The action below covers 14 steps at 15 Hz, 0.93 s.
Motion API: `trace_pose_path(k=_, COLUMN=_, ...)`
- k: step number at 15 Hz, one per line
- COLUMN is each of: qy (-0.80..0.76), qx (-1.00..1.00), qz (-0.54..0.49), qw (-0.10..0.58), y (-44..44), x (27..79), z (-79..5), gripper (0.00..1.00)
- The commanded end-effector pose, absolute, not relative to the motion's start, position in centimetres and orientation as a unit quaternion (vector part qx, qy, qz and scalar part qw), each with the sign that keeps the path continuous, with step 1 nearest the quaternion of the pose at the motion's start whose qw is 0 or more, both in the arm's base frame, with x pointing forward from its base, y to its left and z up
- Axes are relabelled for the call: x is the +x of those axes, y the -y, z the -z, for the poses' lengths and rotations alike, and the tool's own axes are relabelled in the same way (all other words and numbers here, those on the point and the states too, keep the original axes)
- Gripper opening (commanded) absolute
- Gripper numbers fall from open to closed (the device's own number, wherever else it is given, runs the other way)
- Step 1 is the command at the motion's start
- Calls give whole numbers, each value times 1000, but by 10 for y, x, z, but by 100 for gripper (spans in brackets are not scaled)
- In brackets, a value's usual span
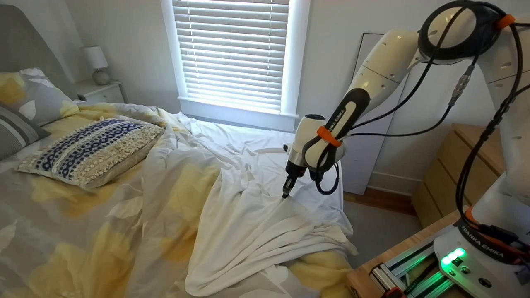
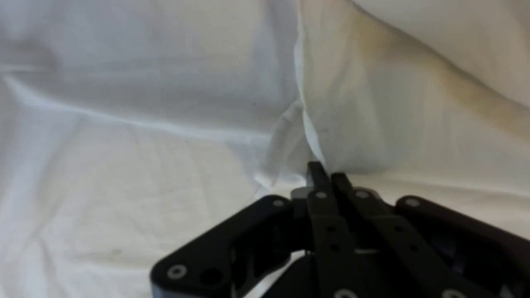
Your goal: Pull the white bedsheet over the bottom right corner of the bed
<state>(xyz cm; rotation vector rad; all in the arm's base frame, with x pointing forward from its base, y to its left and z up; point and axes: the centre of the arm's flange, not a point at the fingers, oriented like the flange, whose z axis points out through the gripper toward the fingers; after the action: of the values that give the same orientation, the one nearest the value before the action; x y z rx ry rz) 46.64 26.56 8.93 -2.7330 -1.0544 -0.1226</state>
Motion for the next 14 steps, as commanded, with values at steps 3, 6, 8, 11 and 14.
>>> trace_pose_path(k=3, qy=290, qx=-953, qz=83, qw=-20, y=-158, x=518, z=-183, gripper=1)
trace_pose_path(k=6, qy=228, qx=-964, qz=109, qw=-79, y=-70, x=537, z=-233, gripper=1)
trace_pose_path(k=8, qy=178, qx=-970, qz=123, qw=-110, y=-25, x=543, z=-256, gripper=1)
trace_pose_path(k=11, qy=169, qx=-970, qz=136, qw=-107, y=-2, x=558, z=-261, gripper=4)
trace_pose_path(k=14, qy=156, qx=-972, qz=138, qw=-111, y=3, x=557, z=-267, gripper=4)
